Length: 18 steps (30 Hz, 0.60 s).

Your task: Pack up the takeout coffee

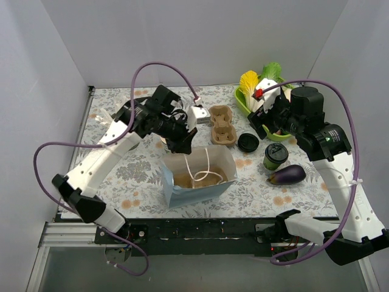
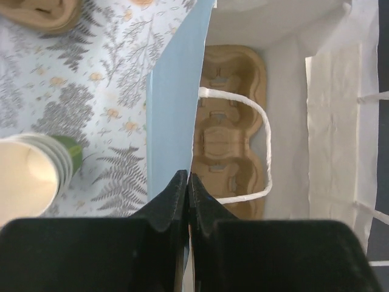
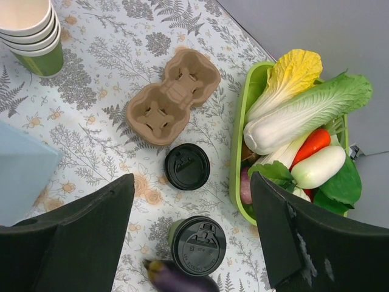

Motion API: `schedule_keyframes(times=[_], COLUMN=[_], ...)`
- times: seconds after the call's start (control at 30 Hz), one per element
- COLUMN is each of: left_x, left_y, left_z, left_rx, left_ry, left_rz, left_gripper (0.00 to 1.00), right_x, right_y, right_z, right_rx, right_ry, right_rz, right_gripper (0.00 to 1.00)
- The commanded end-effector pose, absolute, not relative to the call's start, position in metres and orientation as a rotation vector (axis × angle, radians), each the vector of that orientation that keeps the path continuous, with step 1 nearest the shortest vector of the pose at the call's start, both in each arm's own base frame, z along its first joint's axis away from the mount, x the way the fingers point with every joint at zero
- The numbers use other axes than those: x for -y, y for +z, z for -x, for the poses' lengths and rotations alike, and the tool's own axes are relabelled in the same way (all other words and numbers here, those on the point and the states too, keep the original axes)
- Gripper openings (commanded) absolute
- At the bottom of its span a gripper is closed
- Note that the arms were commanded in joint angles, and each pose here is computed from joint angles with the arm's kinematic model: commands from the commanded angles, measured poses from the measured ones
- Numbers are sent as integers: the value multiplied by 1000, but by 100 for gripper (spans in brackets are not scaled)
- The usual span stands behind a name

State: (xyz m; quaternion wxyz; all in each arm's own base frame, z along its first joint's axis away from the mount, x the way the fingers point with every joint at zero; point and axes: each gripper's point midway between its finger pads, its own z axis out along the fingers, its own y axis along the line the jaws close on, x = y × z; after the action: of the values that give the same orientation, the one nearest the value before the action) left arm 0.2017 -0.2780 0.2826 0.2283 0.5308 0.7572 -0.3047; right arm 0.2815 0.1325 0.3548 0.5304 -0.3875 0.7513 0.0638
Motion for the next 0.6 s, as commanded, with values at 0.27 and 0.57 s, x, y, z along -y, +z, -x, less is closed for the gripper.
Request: schedule_keyframes(times=[0.27,0.57], left_x=[200,189], left_y=[301,261], left_z=[-169,-128], left_rx=[-1957,-1996], left_ry=[-545,-682], left_rz=[-1383,-1411], left_gripper=[0,0], right_x=[-147,-146], right_y=[355,347], right_z=[-296,-294], right_rx=[-1743,-1756], right_ry=[195,195], right_rz=[932,943], right_gripper=[82,81])
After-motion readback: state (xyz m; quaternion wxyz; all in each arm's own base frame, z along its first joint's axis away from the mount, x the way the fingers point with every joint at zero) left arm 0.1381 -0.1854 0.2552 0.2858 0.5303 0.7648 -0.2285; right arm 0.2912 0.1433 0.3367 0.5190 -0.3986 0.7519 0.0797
